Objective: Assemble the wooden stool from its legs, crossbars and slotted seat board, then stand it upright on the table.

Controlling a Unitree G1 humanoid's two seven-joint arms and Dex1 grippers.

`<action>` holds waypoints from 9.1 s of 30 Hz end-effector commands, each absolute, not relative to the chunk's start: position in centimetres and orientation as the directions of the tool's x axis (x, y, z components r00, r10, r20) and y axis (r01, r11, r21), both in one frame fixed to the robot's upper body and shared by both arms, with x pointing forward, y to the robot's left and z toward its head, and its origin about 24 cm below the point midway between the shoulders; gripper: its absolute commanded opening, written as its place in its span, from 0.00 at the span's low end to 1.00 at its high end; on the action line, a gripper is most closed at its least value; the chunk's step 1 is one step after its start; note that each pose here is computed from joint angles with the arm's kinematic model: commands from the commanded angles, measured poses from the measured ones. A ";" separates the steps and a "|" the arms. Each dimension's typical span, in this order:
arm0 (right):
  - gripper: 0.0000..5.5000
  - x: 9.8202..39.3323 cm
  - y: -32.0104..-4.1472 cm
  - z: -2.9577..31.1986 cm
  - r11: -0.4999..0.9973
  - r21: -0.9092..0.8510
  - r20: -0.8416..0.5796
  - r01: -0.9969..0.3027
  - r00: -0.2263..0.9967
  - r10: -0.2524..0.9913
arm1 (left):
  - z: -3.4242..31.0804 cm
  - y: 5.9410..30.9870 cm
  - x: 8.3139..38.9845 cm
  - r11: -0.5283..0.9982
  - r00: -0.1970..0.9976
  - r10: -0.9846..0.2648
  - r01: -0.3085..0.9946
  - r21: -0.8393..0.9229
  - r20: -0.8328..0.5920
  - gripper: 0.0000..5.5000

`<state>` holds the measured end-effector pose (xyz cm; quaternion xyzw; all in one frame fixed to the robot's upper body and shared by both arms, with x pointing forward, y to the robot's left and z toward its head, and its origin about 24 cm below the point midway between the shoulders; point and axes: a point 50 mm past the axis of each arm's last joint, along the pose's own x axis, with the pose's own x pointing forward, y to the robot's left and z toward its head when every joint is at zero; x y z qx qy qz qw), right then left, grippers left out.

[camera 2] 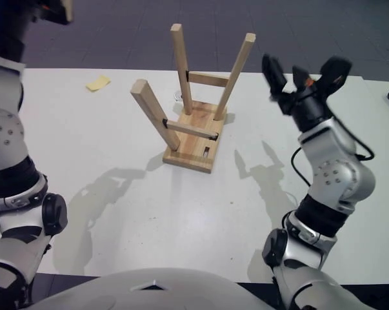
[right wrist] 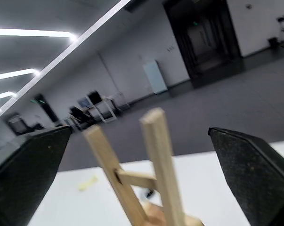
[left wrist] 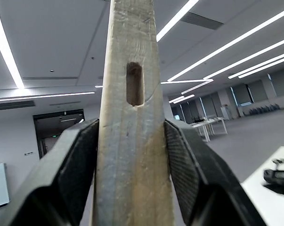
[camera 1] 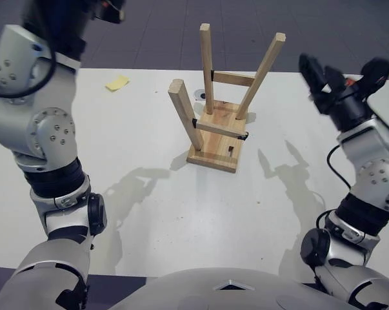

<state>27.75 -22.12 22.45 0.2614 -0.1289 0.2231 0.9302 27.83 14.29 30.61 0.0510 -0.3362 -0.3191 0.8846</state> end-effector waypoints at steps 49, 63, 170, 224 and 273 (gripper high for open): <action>0.19 26.0 -17.5 28.8 0.459 0.332 0.637 -0.824 0.554 0.535 | 24.9 7.8 28.3 0.454 0.401 -0.888 0.692 0.560 0.225 0.39; 0.18 27.1 -17.5 27.1 0.539 0.393 0.589 -0.745 0.654 0.475 | 26.3 7.6 28.5 0.495 0.400 -0.869 0.677 0.544 0.292 0.49; 0.19 21.6 -22.5 4.9 0.966 0.219 -0.345 0.139 0.937 -0.056 | 13.8 8.8 30.5 0.887 0.905 -0.424 0.408 -0.217 -0.034 0.98; 0.20 23.8 -20.0 3.7 0.998 -0.043 -0.411 0.055 0.909 -0.068 | 18.1 8.1 30.8 0.868 0.903 -0.412 0.431 -0.249 0.124 0.98; 0.20 26.2 -16.5 6.3 0.966 0.217 -0.259 -0.143 0.945 0.199 | 22.5 8.1 30.6 0.820 0.834 -0.424 0.519 -0.241 0.352 0.98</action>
